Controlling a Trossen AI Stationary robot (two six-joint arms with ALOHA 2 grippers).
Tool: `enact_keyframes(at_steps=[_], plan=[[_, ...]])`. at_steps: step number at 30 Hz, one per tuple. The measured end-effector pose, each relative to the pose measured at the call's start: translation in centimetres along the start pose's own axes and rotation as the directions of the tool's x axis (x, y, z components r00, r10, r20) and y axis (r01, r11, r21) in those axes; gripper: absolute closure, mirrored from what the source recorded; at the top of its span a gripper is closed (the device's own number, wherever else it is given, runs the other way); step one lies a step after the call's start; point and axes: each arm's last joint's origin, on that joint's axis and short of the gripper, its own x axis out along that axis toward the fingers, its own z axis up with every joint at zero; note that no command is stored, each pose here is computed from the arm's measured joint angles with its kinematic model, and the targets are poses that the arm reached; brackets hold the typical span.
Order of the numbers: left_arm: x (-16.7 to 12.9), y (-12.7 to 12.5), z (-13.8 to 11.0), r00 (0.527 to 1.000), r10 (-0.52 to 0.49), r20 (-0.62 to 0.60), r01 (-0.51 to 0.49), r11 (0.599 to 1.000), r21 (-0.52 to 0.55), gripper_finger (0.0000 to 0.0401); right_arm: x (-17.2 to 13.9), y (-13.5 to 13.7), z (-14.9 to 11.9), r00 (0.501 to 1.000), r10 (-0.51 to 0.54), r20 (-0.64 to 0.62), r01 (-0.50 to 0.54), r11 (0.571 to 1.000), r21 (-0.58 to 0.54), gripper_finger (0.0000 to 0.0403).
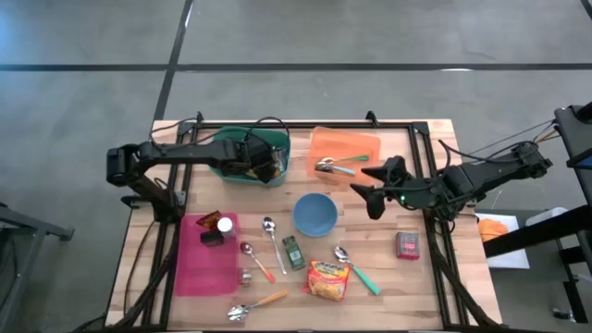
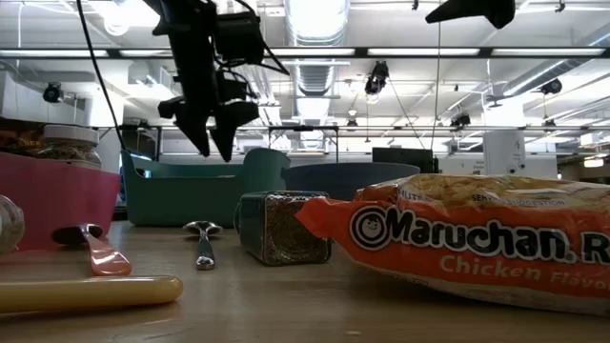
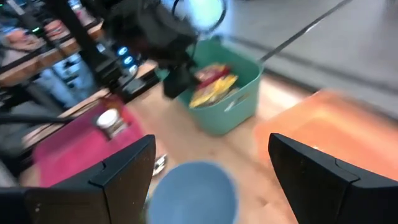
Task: Pick & Place Food Item
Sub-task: Put the light green spoon into the orange bin
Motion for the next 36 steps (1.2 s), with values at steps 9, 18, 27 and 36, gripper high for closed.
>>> enact_keyframes(at_steps=[9,18,27,36], plan=[[-3.6,0.4,2.2,0.985,-0.157,0.064,0.152,0.985,0.087,0.0123,1.6,0.5,-2.7,0.925,0.102,-0.366,-0.03,0.98,0.196,0.0094],[-5.9,1.6,2.7,0.965,-0.24,0.107,0.231,0.969,0.088,0.0123,4.4,2.2,-7.3,0.72,0.088,-0.688,-0.032,0.995,0.094,0.0094],[-6.3,1.7,2.5,0.959,-0.265,0.099,0.256,0.962,0.095,0.0123,5.3,3.5,-11.2,0.592,0.009,-0.806,-0.248,0.954,-0.171,0.0094],[-6.4,1.5,2.4,0.956,-0.279,0.092,0.269,0.957,0.108,0.0123,5.8,4.8,-16.0,0.51,-0.097,-0.855,-0.303,0.91,-0.284,0.0094]])
